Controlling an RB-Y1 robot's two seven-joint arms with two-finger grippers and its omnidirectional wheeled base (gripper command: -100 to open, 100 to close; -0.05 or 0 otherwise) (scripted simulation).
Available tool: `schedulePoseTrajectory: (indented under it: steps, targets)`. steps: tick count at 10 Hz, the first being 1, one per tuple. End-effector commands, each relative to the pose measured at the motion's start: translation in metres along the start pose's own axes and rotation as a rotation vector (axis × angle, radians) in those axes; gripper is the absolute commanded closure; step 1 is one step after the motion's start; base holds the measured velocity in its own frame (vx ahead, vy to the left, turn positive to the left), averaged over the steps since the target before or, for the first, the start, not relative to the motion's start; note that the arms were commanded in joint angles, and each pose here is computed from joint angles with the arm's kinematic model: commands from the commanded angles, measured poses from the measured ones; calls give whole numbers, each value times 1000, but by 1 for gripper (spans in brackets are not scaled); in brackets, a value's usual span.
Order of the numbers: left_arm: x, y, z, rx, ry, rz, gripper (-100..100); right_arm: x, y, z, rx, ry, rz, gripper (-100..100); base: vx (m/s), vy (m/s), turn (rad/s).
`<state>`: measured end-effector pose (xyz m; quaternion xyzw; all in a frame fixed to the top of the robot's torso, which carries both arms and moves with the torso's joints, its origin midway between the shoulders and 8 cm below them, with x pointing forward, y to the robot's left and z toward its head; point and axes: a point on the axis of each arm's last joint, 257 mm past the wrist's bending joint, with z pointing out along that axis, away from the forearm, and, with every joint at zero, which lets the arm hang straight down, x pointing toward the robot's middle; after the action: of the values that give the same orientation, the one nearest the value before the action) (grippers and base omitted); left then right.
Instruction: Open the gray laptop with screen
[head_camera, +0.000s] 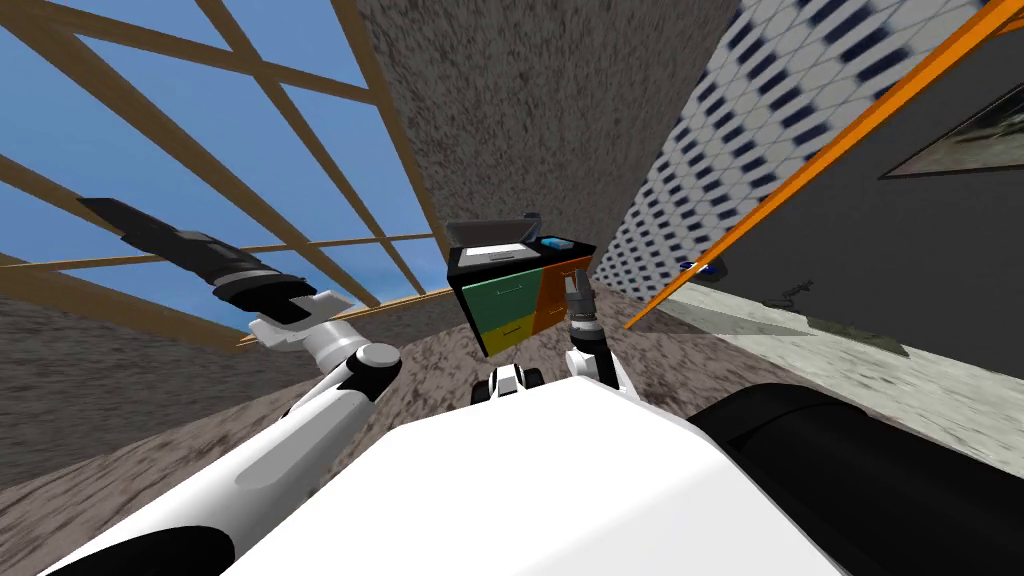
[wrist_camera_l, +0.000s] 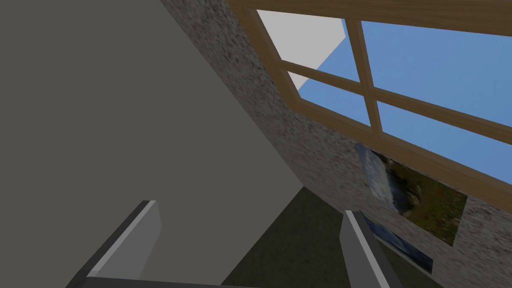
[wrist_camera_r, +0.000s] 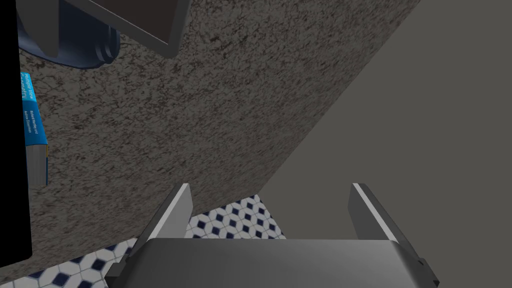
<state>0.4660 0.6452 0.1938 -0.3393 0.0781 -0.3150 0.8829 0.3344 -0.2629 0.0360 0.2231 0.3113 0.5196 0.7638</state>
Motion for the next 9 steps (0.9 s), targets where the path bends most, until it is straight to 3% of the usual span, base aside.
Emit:
schedulePoseTrajectory:
  steps: [1,2,3,5,6,7,9]
  targets:
    - [-42,-13,7,27,-69,71,-100,0,0,0,0,0,0,0,-90,69,-433]
    - [-49,-11,6,21,-83,73,-100,0,0,0,0,0,0,0,-34,15,-152]
    - [-74,-49,21,98,-132,130,-100,0,0,0,1,0,0,0,-145,79,-338]
    - [-98,-38,16,71,-170,172,-100,0,0,0,0,0,0,0,-128,107,-490]
    - [-108,-34,13,63,-188,173,-100,0,0,0,0,0,0,0,-21,50,-147]
    - [-133,-71,23,131,-240,234,-100,0,0,0,1,0,0,0,-144,109,-341]
    - [-155,-60,16,99,-274,277,-100,0,0,0,0,0,0,0,-148,97,-414]
